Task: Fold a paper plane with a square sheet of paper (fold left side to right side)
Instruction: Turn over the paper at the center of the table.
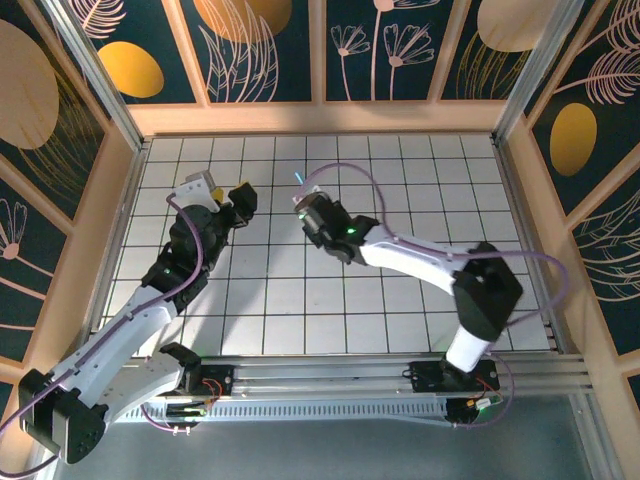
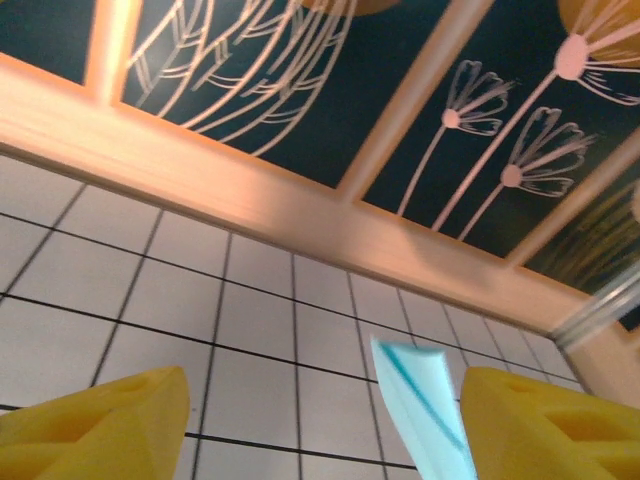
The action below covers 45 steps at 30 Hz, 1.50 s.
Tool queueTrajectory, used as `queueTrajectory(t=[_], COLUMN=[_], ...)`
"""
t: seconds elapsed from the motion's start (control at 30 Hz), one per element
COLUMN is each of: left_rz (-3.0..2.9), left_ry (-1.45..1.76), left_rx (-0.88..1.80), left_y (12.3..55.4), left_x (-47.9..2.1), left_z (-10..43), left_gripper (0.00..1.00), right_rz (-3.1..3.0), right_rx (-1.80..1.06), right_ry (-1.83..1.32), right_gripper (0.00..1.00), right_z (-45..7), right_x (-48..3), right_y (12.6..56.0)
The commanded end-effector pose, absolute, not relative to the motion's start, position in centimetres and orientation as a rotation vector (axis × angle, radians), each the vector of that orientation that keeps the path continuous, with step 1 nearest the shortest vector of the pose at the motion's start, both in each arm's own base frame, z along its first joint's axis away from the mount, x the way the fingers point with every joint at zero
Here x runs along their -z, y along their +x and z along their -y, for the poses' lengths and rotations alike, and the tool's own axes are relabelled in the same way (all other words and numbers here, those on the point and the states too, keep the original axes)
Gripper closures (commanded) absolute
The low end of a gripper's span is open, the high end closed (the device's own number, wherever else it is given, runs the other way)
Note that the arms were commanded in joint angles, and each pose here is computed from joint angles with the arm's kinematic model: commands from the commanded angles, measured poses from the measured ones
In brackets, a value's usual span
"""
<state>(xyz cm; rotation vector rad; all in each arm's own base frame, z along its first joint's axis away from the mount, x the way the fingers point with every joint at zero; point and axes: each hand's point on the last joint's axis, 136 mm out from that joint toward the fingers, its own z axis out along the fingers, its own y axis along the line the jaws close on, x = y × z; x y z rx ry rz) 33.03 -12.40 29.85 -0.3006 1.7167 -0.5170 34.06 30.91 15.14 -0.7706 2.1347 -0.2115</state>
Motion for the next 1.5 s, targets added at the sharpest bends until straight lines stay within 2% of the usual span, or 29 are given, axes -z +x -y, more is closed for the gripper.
queueTrajectory(t=[0.0, 0.07, 0.2, 0.27, 0.43, 0.5, 0.6, 0.73, 0.9, 1.2, 1.47], left_rz=[-1.705, -1.703, -1.71, -1.716, -1.726, -1.729, -1.75, -1.824, -2.016, -2.311, -2.374], left_ry=[-0.349, -0.353, -0.35, -0.348, -0.329, -0.315, -0.294, -0.301, -0.356, -0.435, -0.448], left_rx=[0.424, 0.419, 0.417, 0.417, 0.437, 0.458, 0.492, 0.573, 0.689, 0.906, 1.017], left_y=[32.5, 32.4, 32.4, 32.6, 32.9, 33.1, 33.6, 34.6, 36.0, 37.1, 38.8], left_x=[-29.6, -29.6, -29.4, -29.2, -29.1, -29.2, -28.8, -26.8, -20.8, -10.5, -7.1], left_z=[10.5, 10.4, 10.4, 10.5, 11.2, 11.7, 12.7, 14.7, 18.0, 23.7, 26.7], left_gripper=[0.27, 0.27, 0.27, 0.26, 0.26, 0.25, 0.24, 0.24, 0.24, 0.28, 0.28], right_rz=[-2.114, -2.137, -2.178, -2.207, -2.299, -2.33, -2.356, -2.372, -2.302, -2.046, -1.987], right_rx=[0.634, 0.684, 0.756, 0.739, 0.491, 0.364, 0.172, -0.084, -0.363, -0.833, -0.95], right_ry=[-0.851, -0.897, -0.976, -0.998, -0.976, -0.936, -0.85, -0.64, -0.331, 0.045, 0.173], right_gripper=[1.0, 0.99, 0.92, 0.84, 0.5, 0.42, 0.35, 0.33, 0.31, 0.17, 0.15], right_z=[-27.6, -27.8, -28.1, -28.6, -30.3, -30.7, -30.6, -28.5, -24.5, -17.7, -13.8], right_x=[-13.3, -11.2, -7.8, -6.9, -7.1, -8.1, -9.9, -12.2, -15.5, -19.8, -19.6], right_y=[34.4, 34.3, 33.7, 33.4, 32.5, 32.3, 32.3, 33.4, 35.3, 35.9, 35.2])
